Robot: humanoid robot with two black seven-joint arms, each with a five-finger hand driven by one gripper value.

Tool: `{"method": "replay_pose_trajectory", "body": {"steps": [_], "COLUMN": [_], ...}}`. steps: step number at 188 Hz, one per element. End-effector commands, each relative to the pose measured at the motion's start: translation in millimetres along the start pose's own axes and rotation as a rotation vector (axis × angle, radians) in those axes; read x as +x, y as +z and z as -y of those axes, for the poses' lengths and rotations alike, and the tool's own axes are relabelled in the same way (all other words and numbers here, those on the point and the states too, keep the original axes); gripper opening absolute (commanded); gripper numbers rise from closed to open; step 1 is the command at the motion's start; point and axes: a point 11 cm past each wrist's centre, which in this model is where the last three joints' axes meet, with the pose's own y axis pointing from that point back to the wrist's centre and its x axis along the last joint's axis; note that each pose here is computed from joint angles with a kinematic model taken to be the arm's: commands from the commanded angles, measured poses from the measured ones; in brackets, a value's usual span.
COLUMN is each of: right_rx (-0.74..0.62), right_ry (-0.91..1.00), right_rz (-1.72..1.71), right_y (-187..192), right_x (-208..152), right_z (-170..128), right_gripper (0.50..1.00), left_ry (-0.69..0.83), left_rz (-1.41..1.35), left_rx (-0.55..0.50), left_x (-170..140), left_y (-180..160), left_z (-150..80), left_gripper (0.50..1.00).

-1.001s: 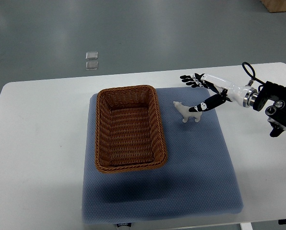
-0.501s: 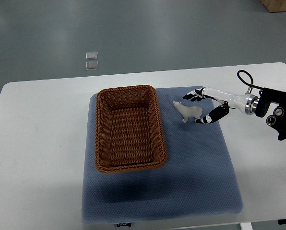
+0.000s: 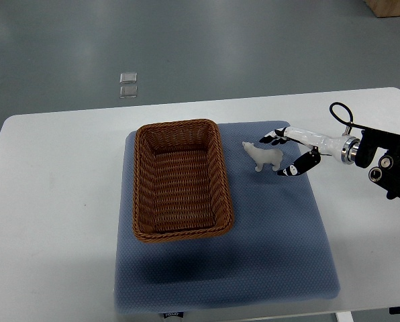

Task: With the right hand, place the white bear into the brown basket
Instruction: 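Close the right hand's fingers around the white polar bear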

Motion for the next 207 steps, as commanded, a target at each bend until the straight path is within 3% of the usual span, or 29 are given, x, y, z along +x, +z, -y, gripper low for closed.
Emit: {"method": "replay_pose_trajectory", "body": {"steps": [1,73,104,119,152,207], "right_rx": [0.002,-0.004,-0.003,-0.005,-0.025,0.002], "right_ry": [0.004,0.006,0.012,0.022,0.056,0.149], "right_rz": [-0.004,-0.039,-0.055,-0.060,-0.073,-0.098], "right_y": [-1,1,0,0,2,-5], "right_x": [-1,-5,-9,-9,-6,10], "right_z": [1,2,3,4,4,4], "right_gripper": [0.801,0.697,0.686,0.650,0.502,0.500], "left_ry": [0.000,0.000,0.000,0.000,0.000,0.000], "left_rz": [0.000,0.000,0.000,0.000,0.000,0.000], "left_rx": [0.000,0.000,0.000,0.000,0.000,0.000], "left_x": [0,0,0,0,0,0], "left_y": [0,0,0,0,0,0], "left_z": [0,0,0,0,0,0], "left_gripper": [1.000,1.000,1.000,1.000,1.000,1.000]}}
